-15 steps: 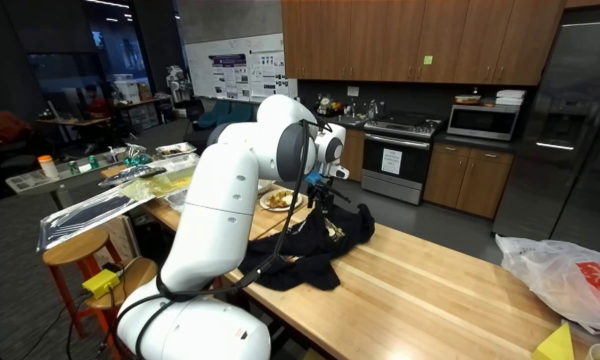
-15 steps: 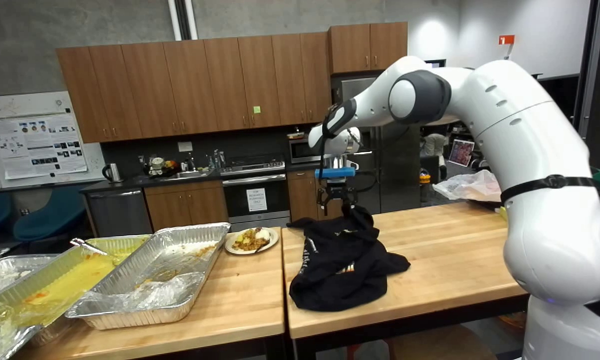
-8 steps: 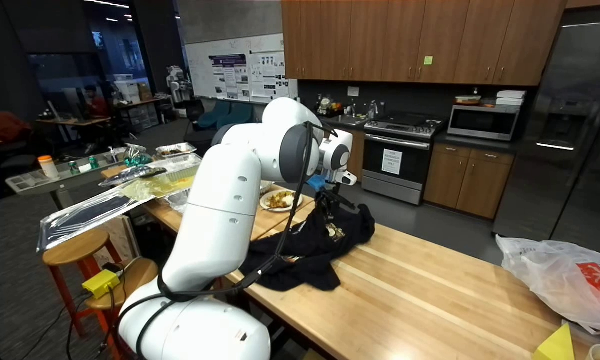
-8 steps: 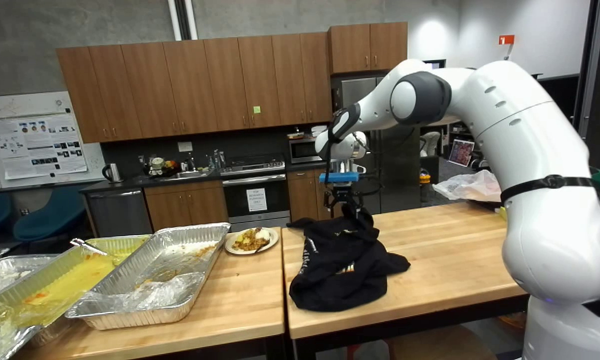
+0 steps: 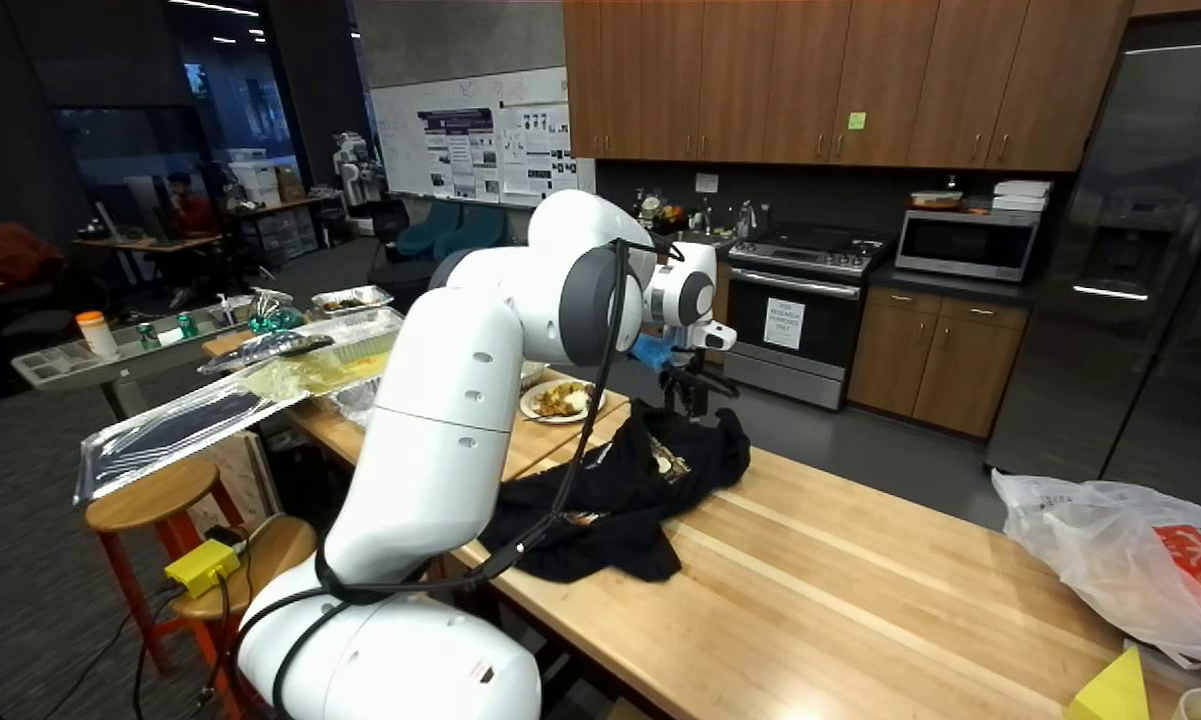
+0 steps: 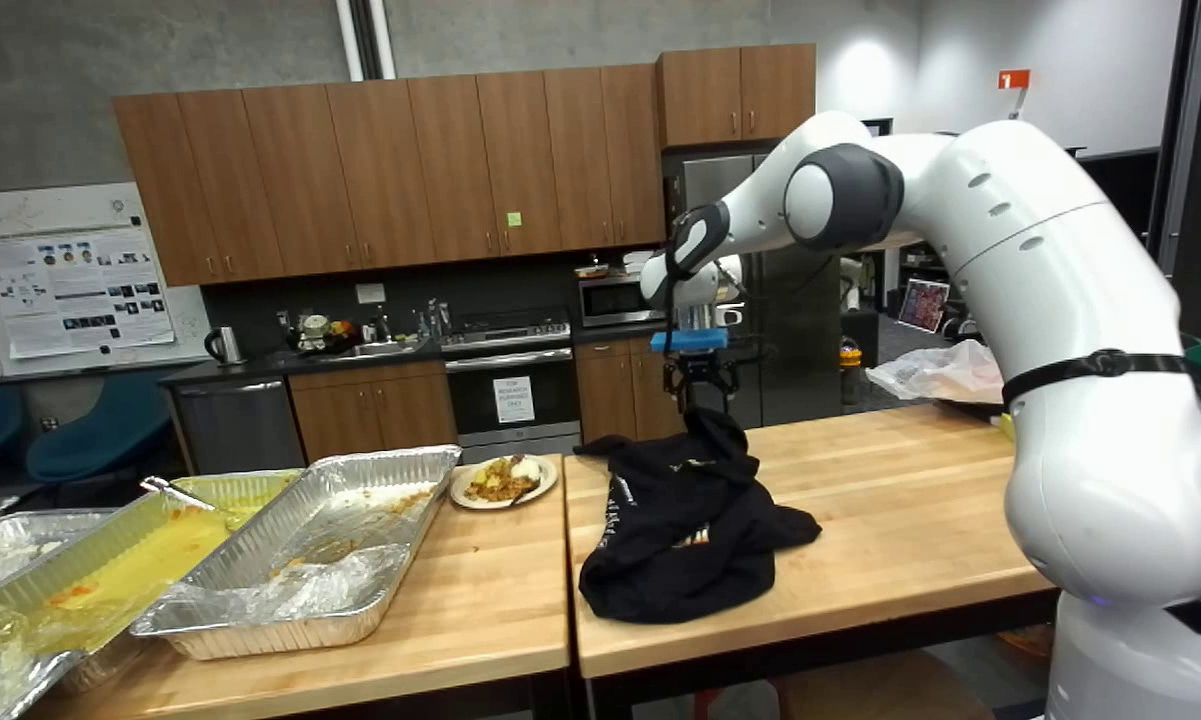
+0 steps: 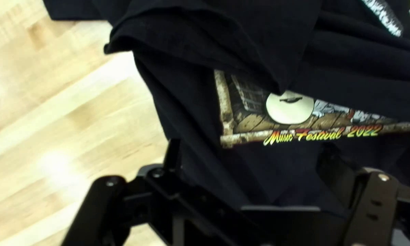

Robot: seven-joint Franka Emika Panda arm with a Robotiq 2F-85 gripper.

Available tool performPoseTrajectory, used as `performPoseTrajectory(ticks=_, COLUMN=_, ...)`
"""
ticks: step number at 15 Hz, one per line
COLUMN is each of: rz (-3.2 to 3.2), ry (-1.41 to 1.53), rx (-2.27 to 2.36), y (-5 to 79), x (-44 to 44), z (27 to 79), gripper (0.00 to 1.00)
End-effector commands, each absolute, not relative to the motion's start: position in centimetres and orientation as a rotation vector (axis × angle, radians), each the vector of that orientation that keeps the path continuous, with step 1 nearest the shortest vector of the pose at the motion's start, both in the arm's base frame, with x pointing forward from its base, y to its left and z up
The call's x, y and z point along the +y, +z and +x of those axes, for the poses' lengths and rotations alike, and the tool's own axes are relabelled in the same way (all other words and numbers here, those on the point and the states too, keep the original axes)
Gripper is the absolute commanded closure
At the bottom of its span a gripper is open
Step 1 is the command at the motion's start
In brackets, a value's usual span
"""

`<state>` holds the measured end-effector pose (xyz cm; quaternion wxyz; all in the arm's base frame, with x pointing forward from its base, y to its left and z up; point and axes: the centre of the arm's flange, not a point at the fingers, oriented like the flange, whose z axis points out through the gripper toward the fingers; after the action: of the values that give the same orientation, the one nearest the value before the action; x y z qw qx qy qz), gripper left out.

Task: Fold the black t-shirt from left to right then right to left.

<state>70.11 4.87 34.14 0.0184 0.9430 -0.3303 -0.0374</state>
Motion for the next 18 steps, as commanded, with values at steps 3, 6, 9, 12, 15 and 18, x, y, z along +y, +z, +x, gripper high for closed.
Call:
performPoseTrajectory(ticks=3, rz=2.893, ry=0.03, rx=-0.931, y=37.1, x=1.2, z=73.7, gripper=0.0)
performPoseTrajectory(ticks=6, rz=2.926, ry=0.06, rx=-0.855, y=37.8, x=0.2, z=75.5, gripper=0.0)
performPoseTrajectory(ticks=9, rz=2.94, ry=0.099, rx=-0.757, y=38.2, x=0.2, z=77.4, gripper=0.0)
performPoseTrajectory(ticks=12, rz=2.931, ry=0.094, rx=-0.688, y=38.3, x=0.3, z=78.7, gripper=0.0)
performPoseTrajectory(ticks=15, rz=2.912, ry=0.018, rx=-0.651, y=37.7, x=0.6, z=79.5, gripper=0.0)
performPoseTrajectory(ticks=18, rz=2.89, ry=-0.124, rx=-0.597, y=36.3, x=0.5, z=79.3, gripper=0.0)
